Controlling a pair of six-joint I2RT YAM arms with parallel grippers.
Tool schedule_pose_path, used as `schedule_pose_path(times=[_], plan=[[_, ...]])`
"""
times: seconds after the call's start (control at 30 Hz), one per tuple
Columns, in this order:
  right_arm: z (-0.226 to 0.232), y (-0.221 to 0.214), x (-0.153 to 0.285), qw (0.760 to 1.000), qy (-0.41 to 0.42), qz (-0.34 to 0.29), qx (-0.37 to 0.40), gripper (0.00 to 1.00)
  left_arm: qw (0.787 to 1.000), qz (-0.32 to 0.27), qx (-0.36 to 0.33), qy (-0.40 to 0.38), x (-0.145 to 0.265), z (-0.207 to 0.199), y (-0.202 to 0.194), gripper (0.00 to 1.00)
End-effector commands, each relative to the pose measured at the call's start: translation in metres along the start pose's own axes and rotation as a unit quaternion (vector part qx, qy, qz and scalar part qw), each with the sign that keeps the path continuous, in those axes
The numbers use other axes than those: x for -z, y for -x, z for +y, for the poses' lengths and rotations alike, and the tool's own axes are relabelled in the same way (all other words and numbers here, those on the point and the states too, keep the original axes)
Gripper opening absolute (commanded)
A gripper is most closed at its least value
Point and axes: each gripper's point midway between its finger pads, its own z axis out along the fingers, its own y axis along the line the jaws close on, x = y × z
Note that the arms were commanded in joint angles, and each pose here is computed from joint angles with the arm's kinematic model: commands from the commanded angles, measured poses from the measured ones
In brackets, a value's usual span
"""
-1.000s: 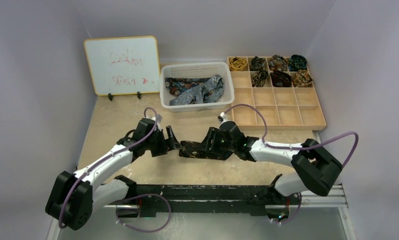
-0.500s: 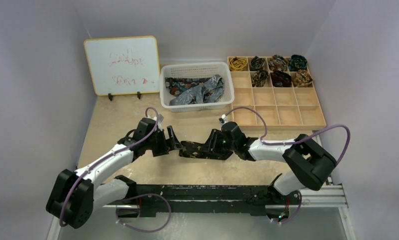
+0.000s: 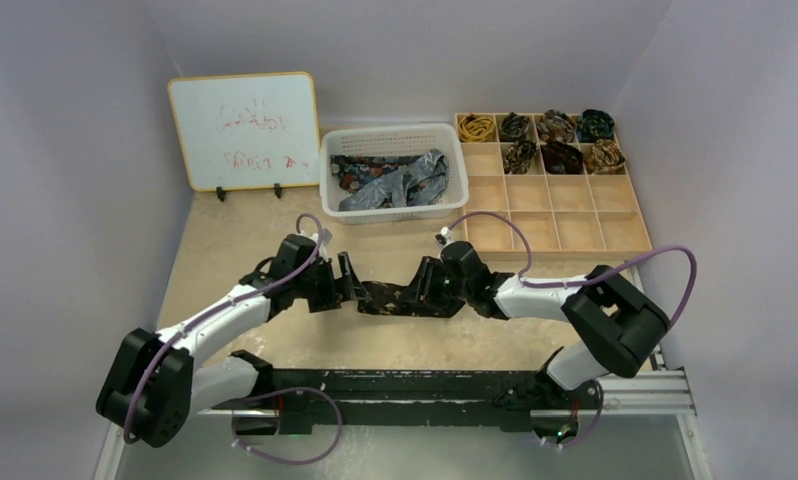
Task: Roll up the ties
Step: Roll the tie at the center of the board.
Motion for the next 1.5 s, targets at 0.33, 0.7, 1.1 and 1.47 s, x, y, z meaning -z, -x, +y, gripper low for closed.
schedule_pose_path(times=[0.33, 0.7, 1.1, 1.47], plan=[[0.018, 0.013, 0.009, 0.999, 0.037, -0.013, 0.015, 0.39, 0.995, 0.004, -0.046, -0.088, -0.002, -0.027, 0.015, 0.83], [0.012, 0.007, -0.003, 0.999, 0.042, 0.011, 0.010, 0.37, 0.990, 0.015, -0.031, -0.137, -0.004, -0.020, 0.015, 0.82], [0.007, 0.006, -0.011, 0.999, 0.038, 0.021, 0.008, 0.35, 0.989, 0.026, -0.020, -0.144, -0.010, -0.012, 0.008, 0.76], [0.003, -0.001, -0.019, 0.998, 0.049, 0.037, -0.007, 0.36, 0.982, 0.060, -0.006, -0.177, -0.018, -0.010, -0.008, 0.70]])
